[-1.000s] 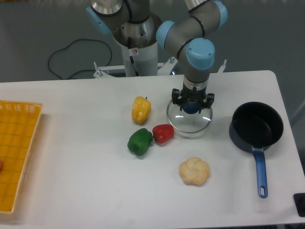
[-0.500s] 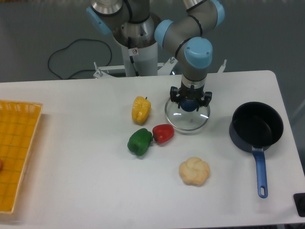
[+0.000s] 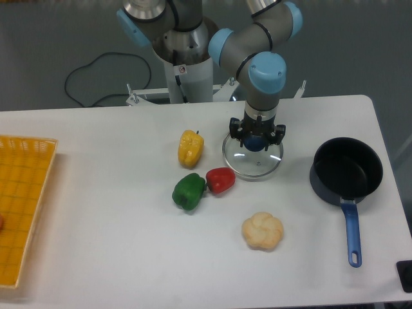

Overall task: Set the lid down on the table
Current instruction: 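Hold the lid on the table and open the gripper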

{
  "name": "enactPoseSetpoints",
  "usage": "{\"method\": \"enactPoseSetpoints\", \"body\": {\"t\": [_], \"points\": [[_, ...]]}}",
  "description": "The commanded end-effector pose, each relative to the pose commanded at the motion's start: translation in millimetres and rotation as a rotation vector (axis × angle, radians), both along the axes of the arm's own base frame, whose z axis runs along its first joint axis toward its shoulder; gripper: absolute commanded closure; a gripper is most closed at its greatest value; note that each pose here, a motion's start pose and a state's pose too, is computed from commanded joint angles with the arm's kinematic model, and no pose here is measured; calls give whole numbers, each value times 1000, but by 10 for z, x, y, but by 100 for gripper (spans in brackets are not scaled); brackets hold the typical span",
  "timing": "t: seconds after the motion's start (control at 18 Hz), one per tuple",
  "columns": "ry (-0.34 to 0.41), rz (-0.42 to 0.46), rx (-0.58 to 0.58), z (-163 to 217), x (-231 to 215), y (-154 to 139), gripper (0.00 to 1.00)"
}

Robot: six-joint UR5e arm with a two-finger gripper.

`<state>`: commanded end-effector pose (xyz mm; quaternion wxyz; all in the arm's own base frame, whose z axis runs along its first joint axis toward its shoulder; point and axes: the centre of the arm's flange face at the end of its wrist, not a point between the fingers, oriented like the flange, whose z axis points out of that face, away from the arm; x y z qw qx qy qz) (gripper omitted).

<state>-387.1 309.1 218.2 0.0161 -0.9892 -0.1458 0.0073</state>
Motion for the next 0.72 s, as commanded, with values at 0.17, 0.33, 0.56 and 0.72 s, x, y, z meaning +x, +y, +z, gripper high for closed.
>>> {"method": "enactPoseSetpoints", "body": {"t": [0.17,0.33,0.56,0.72], "points": [[-3,0,-1,-15,-2,1,47],[-8,0,-2,-37,-3,3,47],[-12,0,-3,-63,3,8,47],[-15,3,-4,-72,-1,2,47]]}}
